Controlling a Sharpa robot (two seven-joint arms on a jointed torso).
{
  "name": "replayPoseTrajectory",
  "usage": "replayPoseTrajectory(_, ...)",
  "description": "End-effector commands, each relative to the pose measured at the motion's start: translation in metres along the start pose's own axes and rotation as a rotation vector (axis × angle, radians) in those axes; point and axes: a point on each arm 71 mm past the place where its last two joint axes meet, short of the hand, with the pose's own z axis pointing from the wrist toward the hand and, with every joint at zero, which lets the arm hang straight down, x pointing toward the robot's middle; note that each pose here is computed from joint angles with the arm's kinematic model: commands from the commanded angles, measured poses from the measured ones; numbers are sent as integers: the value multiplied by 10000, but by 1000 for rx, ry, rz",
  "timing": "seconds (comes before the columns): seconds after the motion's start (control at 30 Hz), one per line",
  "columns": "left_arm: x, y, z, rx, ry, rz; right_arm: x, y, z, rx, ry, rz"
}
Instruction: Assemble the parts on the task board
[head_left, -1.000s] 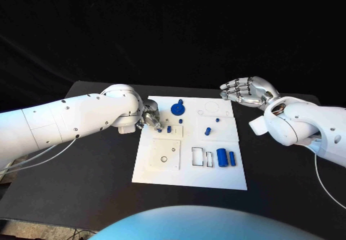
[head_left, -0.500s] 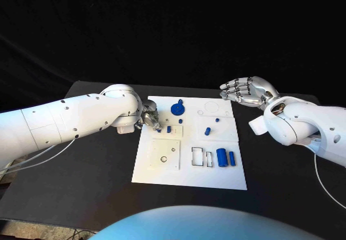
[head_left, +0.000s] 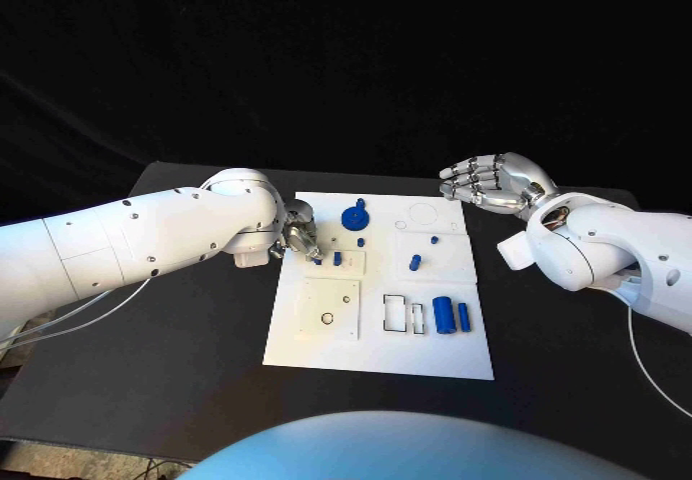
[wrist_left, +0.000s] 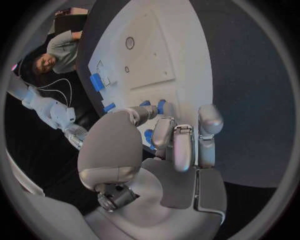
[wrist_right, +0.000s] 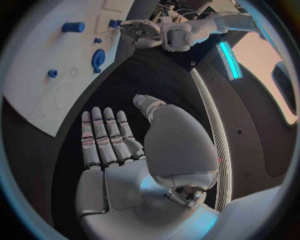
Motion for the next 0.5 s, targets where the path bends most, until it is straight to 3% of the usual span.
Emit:
replayPoseTrajectory(0.03, 18, -21, 4, 2, 22, 15, 18, 10, 1, -11, 16, 0)
replayPoseTrajectory(0.5, 39, -52, 16, -2, 54, 22, 19, 10, 0, -10, 16, 0)
